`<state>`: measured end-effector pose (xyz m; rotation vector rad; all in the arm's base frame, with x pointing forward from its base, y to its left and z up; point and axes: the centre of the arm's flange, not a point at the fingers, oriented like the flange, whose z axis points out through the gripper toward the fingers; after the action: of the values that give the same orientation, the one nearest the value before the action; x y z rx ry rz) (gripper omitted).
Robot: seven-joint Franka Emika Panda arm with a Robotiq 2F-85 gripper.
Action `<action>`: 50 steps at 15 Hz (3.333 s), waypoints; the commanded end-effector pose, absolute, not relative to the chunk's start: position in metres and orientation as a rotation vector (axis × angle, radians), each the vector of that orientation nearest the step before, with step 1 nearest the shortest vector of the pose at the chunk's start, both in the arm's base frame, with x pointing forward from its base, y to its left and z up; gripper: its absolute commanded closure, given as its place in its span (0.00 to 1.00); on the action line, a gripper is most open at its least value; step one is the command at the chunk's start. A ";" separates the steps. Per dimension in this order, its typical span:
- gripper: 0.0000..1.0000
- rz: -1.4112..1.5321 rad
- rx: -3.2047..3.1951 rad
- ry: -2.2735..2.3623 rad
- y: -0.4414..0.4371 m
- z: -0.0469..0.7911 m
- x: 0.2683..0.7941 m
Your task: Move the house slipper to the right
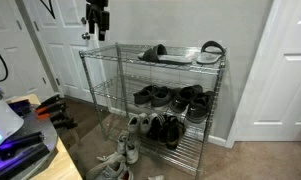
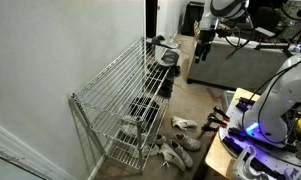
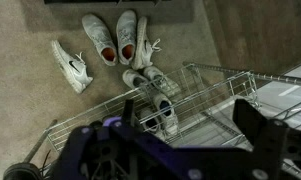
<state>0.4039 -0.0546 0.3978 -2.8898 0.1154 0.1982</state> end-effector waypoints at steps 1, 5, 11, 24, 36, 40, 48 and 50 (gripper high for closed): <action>0.00 0.198 -2.890 0.115 -0.055 0.398 0.404; 0.00 0.198 -2.890 0.115 -0.055 0.398 0.404; 0.00 0.198 -2.898 0.104 -0.055 0.398 0.404; 0.00 -0.053 -2.971 0.030 -0.034 0.468 0.440; 0.00 -0.517 -3.031 0.207 -0.059 0.551 0.542; 0.00 -0.623 -3.098 0.360 -0.078 0.552 0.551; 0.00 -0.593 -3.097 0.404 -0.091 0.545 0.548; 0.00 -0.592 -3.097 0.404 -0.091 0.545 0.549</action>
<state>0.5486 -0.0912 0.5452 -3.0970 0.4041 -0.5919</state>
